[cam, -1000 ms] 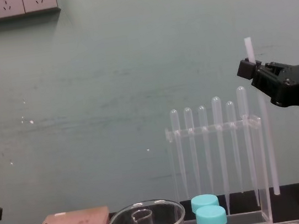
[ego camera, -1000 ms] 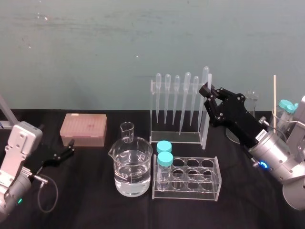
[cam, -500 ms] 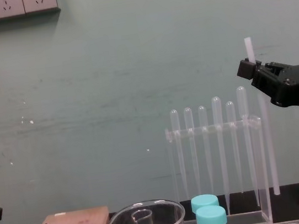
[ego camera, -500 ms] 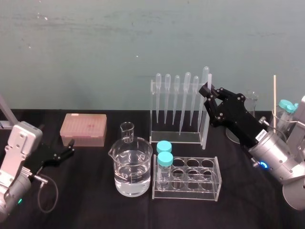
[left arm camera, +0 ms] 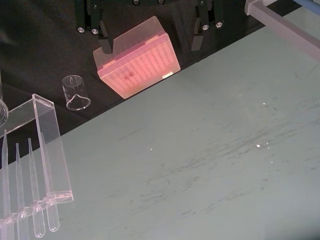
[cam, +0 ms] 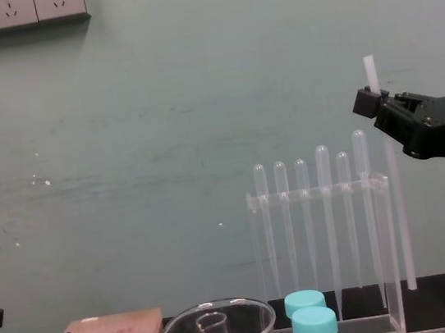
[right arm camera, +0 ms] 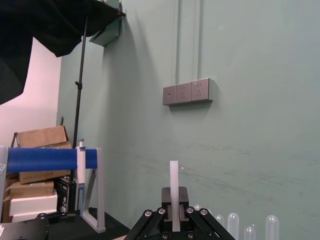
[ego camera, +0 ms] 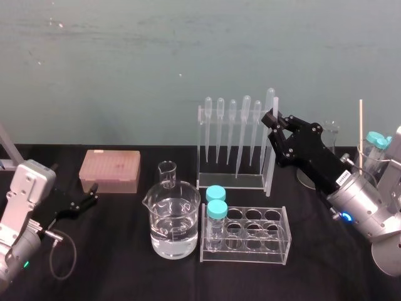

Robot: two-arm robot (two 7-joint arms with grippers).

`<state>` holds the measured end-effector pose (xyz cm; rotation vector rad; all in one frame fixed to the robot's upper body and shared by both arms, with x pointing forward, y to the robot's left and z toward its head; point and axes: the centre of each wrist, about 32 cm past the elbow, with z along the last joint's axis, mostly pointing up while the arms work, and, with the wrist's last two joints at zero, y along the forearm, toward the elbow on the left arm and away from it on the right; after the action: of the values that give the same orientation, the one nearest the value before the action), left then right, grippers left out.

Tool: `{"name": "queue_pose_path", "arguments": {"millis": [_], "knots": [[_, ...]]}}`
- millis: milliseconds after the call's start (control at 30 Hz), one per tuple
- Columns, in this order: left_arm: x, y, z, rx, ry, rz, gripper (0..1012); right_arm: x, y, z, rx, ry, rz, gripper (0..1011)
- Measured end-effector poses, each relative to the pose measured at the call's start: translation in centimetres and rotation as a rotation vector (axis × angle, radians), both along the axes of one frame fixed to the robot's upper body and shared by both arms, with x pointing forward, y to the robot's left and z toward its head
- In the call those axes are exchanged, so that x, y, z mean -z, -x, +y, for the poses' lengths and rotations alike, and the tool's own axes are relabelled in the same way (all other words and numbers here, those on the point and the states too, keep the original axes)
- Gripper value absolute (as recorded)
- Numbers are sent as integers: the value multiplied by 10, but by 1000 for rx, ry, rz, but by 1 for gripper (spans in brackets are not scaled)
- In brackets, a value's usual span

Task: Pick up the stirring rod with one hand, then place it down.

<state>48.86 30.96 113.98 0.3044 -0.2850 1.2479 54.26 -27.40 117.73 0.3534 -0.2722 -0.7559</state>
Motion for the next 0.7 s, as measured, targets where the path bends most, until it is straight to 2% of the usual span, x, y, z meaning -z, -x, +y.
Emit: {"name": "queue_pose_path", "arguments": {"millis": [167,433,700], "knots": [[0,0,0,0,0,0,1000,0,0,0,0,0,0,69],[0,0,0,0,0,0,1000,0,8,-3,2,1,-3,69],[0,0,0,0,0,0,1000,0,19,-7,-14,28,28,69]]}}
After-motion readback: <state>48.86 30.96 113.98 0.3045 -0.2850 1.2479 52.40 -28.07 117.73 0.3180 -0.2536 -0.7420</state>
